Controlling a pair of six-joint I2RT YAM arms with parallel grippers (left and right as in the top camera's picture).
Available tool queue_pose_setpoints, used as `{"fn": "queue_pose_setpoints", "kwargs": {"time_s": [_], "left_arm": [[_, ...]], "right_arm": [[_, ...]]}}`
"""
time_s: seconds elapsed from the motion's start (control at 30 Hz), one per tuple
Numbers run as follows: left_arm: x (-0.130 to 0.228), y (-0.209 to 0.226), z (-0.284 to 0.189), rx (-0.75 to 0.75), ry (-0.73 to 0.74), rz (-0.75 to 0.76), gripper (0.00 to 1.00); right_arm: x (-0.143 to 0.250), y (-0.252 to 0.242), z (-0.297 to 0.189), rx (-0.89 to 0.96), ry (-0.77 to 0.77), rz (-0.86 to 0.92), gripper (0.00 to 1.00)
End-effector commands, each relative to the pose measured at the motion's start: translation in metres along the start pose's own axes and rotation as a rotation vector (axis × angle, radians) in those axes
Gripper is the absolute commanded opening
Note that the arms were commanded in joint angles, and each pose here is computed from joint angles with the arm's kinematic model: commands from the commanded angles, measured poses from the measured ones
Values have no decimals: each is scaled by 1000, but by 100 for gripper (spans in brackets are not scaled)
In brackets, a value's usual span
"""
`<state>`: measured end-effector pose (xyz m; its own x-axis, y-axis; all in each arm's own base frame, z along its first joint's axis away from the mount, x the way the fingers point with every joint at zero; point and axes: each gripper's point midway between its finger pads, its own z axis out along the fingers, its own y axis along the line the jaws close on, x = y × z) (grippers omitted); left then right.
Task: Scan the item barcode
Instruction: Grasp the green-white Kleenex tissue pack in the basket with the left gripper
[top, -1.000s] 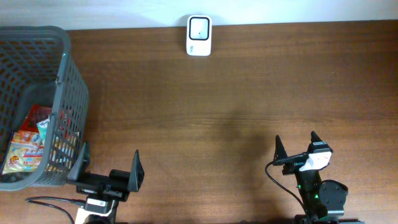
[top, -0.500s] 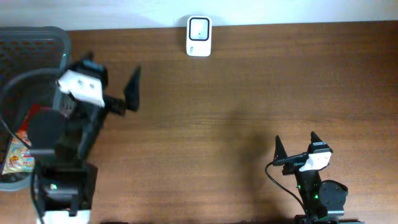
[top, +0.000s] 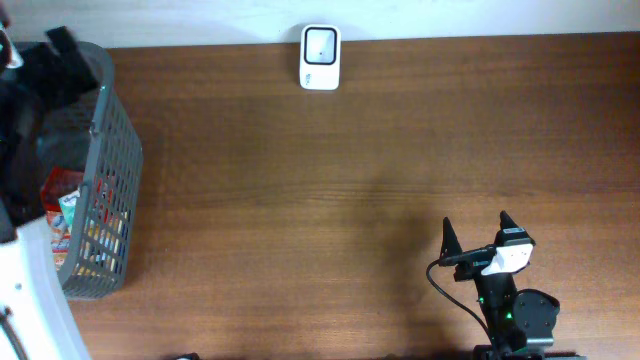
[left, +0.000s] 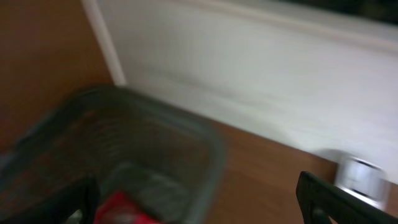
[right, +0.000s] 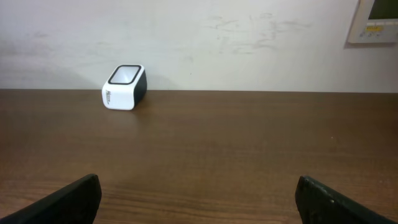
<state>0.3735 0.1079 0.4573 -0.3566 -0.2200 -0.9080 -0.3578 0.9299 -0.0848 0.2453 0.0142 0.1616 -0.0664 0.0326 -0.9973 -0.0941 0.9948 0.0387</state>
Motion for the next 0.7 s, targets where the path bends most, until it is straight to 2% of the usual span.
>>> {"fn": "queue_pose_setpoints", "kwargs": {"time_s": [0.0, 0.13, 0.17, 0.27, 0.33, 0.43, 0.5, 0.57, 0.6, 0.63, 0.67], "left_arm": [[9, 83, 32, -394, 39, -28, 99], [44, 150, 79, -544, 176, -68, 99], [61, 156, 95, -525, 239, -76, 99], [113, 166, 124, -530, 416, -116, 99], [151, 157, 138, -468, 558, -161, 99], [197, 148, 142, -424, 746, -174, 99], [241, 147, 136, -434, 942, -166, 99], [266, 149, 141, -438, 1025, -163, 89], [281, 149, 144, -441, 1072, -161, 78], [297, 149, 147, -439, 1121, -161, 73], [313, 150, 149, -439, 1161, -161, 72]], "right_arm": [[3, 1, 0, -4, 4, 11, 98], [3, 1, 0, -4, 4, 11, 99], [3, 1, 0, -4, 4, 11, 98], [3, 1, 0, -4, 4, 11, 98], [3, 1, 0, -4, 4, 11, 99], [3, 1, 0, -4, 4, 11, 99], [3, 1, 0, -4, 4, 11, 98], [3, 1, 0, -4, 4, 11, 98], [3, 1, 0, -4, 4, 11, 98], [3, 1, 0, -4, 4, 11, 98], [3, 1, 0, -4, 4, 11, 99]]}}
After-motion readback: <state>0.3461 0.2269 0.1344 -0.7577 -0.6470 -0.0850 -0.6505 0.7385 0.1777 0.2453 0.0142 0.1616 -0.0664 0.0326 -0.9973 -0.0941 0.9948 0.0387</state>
